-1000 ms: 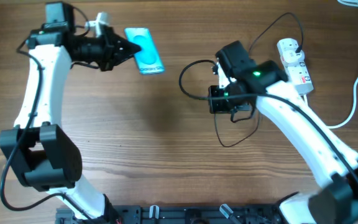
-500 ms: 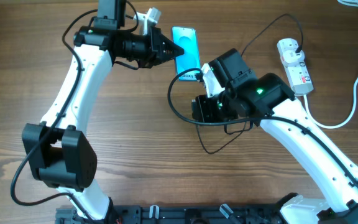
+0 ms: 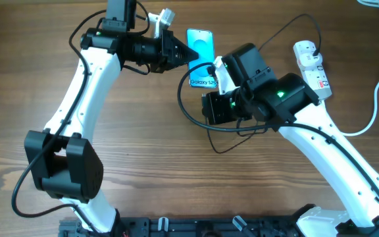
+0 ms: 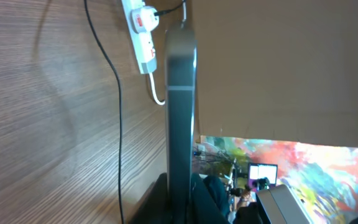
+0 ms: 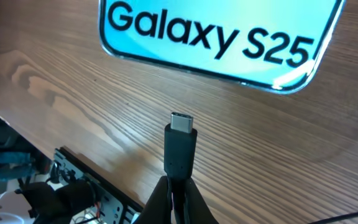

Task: Plug charger to phone and switch on socket
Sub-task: 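Carry the plug with the right gripper up to the phone's bottom port, then push the plug upward into the phone's bottom port with the right gripper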

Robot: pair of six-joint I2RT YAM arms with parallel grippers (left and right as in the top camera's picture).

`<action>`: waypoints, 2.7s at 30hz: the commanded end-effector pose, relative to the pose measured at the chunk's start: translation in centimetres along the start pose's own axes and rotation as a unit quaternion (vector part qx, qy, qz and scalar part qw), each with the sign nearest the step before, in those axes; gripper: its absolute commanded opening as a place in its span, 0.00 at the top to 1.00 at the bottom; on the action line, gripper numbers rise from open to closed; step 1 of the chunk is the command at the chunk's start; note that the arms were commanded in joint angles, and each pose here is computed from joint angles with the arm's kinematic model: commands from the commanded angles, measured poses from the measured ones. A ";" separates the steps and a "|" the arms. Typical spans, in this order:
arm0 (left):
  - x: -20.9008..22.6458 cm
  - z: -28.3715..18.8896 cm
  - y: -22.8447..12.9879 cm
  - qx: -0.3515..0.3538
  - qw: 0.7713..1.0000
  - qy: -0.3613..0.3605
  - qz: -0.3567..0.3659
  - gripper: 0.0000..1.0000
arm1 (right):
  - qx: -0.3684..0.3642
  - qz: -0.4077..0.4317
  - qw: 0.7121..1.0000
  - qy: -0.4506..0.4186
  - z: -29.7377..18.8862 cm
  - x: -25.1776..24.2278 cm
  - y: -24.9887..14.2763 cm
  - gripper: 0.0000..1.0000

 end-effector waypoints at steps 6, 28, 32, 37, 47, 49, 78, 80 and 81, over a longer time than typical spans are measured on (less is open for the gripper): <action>-1.2 0.0 -0.7 0.034 0.997 -0.055 0.030 0.96 | -0.028 0.004 1.000 -0.010 -0.8 0.3 0.8 0.96; -0.6 0.1 -0.6 0.022 0.999 -0.027 0.039 0.96 | -0.036 0.005 0.999 -0.009 -0.9 0.4 1.0 0.96; -0.8 0.0 -0.7 0.027 0.998 -0.036 0.039 0.96 | -0.034 0.005 0.999 -0.004 -0.9 0.5 1.0 0.96; -0.8 0.0 -0.6 0.026 0.998 -0.037 0.035 0.96 | -0.028 0.014 0.999 -0.005 -0.9 0.4 0.8 0.96; -1.0 0.0 -0.5 0.025 0.998 -0.044 0.041 0.96 | -0.025 0.017 1.000 -0.006 -0.8 0.4 0.7 0.96; -1.1 0.0 -0.5 0.026 0.998 -0.046 0.041 0.96 | -0.026 0.017 1.000 -0.006 -0.8 0.4 0.7 0.96; -1.1 1.1 -1.0 0.031 0.998 -0.027 0.044 0.96 | -0.037 0.012 0.999 -0.008 -0.9 0.4 1.1 0.96; -1.1 1.1 -1.0 0.031 0.998 -0.027 0.044 0.96 | -0.037 0.012 0.999 -0.009 -0.9 0.3 1.1 0.96; -1.1 1.1 -1.0 0.031 0.998 -0.027 0.044 0.96 | -0.036 0.012 0.999 -0.009 -0.9 0.3 1.0 0.96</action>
Point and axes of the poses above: each gripper's point midway between its finger pads, its own z axis out along the fingers, its own x axis along the line the jaws close on, y = z × x, the point moved 8 cm from there along -z, back along the fingers, and after that the axes turned 7 degrees about -z, right-handed, at the moved point
